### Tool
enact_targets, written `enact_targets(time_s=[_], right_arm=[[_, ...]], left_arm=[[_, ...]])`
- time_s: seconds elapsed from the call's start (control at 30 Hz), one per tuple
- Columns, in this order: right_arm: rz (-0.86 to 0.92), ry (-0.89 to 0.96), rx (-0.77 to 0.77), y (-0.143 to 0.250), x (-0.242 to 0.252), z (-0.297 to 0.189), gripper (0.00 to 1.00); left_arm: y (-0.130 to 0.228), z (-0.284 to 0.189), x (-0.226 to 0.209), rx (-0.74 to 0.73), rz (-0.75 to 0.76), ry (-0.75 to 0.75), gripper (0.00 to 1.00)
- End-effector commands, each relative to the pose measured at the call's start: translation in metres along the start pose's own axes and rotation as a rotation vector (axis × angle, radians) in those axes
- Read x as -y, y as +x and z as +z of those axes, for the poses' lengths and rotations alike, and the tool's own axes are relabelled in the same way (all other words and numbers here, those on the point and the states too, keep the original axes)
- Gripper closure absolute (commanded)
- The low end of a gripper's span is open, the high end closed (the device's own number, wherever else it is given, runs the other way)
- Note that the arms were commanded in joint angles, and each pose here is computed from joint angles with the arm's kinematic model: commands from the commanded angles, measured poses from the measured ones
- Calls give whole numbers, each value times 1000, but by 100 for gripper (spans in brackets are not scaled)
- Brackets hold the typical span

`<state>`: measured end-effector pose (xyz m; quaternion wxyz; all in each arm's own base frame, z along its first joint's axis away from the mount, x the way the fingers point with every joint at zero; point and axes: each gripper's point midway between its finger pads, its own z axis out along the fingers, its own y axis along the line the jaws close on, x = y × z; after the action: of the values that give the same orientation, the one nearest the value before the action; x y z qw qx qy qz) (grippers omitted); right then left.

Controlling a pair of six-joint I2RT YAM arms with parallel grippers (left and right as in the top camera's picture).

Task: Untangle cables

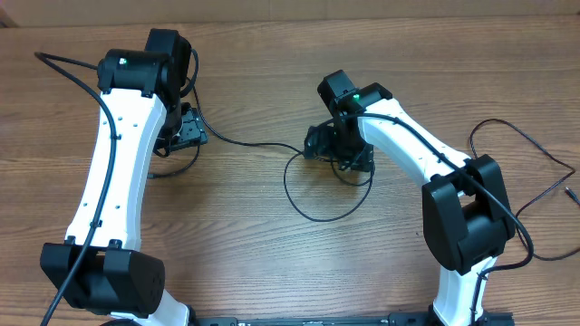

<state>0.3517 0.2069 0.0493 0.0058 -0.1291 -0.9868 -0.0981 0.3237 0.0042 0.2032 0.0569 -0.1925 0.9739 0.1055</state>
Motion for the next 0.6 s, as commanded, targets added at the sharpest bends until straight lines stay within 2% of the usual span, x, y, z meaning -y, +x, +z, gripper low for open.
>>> enact_targets(time_s=[0.0, 0.3, 0.5, 0.57], right_arm=[[346, -98, -22, -1, -24, -4, 0], [552, -112, 7, 0, -40, 1, 0], [644, -44, 108, -7, -30, 5, 0], [645, -31, 153, -13, -26, 5, 3]], left_arm=[[3, -7, 1, 16, -14, 19, 18], [5, -7, 3, 5, -11, 32, 18], [6, -7, 3, 1, -10, 32, 18], [6, -7, 3, -1, -9, 31, 19]])
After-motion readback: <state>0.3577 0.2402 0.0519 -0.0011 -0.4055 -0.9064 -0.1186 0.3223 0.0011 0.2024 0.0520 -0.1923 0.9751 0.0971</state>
